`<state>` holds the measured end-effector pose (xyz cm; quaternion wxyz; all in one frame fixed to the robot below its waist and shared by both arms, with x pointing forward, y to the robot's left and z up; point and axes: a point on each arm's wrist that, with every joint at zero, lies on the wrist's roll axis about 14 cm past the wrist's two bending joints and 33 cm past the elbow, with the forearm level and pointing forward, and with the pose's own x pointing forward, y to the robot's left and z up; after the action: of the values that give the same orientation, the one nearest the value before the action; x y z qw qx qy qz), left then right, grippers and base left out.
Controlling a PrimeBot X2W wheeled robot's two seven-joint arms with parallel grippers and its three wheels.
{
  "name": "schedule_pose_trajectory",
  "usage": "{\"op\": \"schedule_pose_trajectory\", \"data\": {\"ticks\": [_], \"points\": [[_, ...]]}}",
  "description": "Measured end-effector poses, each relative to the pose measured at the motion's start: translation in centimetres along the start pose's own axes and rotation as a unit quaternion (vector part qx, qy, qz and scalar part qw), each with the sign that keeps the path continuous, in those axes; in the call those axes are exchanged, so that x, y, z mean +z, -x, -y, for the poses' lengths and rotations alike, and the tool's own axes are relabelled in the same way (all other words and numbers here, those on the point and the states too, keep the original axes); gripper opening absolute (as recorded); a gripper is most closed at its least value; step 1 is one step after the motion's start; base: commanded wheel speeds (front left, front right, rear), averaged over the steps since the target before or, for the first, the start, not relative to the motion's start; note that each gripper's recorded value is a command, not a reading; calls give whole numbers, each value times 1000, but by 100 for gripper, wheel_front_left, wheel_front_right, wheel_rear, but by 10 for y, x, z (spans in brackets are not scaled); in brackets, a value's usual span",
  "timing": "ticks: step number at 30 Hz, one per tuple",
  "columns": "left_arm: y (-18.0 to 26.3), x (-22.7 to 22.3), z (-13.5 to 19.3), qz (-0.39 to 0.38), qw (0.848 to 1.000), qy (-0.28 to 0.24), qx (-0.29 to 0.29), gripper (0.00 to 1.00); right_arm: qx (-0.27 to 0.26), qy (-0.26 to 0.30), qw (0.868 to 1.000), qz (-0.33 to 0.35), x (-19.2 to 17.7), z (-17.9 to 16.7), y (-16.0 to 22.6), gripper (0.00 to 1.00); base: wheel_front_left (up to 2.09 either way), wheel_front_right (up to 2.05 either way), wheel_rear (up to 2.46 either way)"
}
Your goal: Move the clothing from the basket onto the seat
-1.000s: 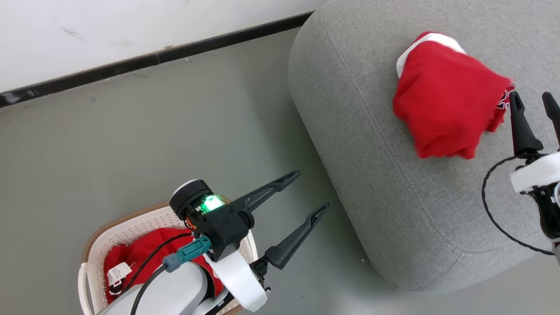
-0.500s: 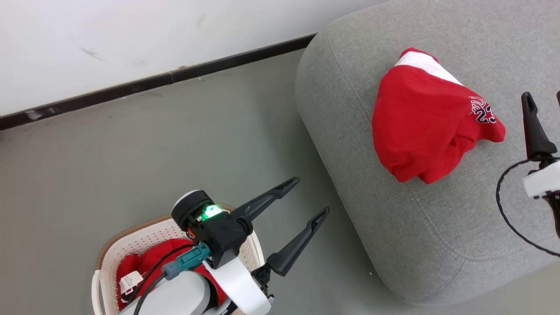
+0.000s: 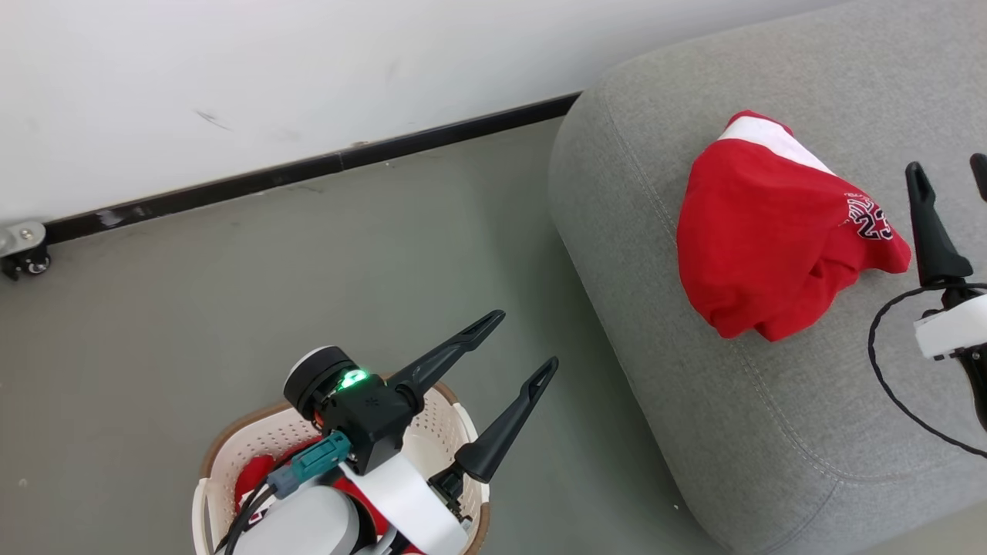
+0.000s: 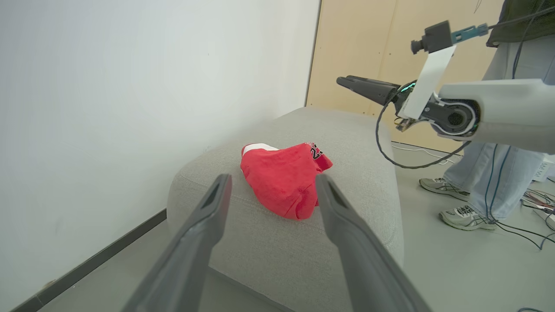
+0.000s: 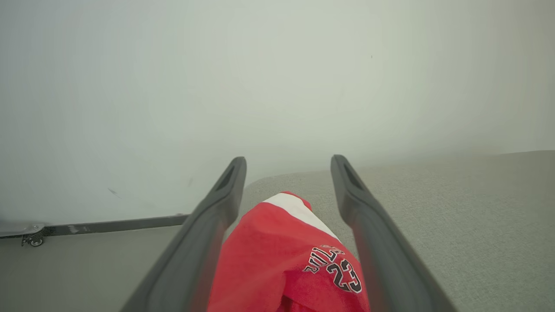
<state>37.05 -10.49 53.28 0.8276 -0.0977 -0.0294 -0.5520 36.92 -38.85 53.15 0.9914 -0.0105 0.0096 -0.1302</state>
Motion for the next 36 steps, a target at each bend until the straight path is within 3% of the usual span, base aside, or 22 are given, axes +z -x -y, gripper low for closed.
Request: {"op": "schedule_pose_trajectory", "data": {"ticks": [11,24,36], "points": [[11,9,-5,8,999,-3,34,100,50,0,998,22,9,-35,-2,100,0,0,0],[44,8,-34,-1,992,-11,123,100,115,-24,990,72,34,-88,-8,100,0,0,0],[73,14,-52,5,982,-20,190,100,151,-45,984,78,32,-120,-3,100,0,0,0]]}}
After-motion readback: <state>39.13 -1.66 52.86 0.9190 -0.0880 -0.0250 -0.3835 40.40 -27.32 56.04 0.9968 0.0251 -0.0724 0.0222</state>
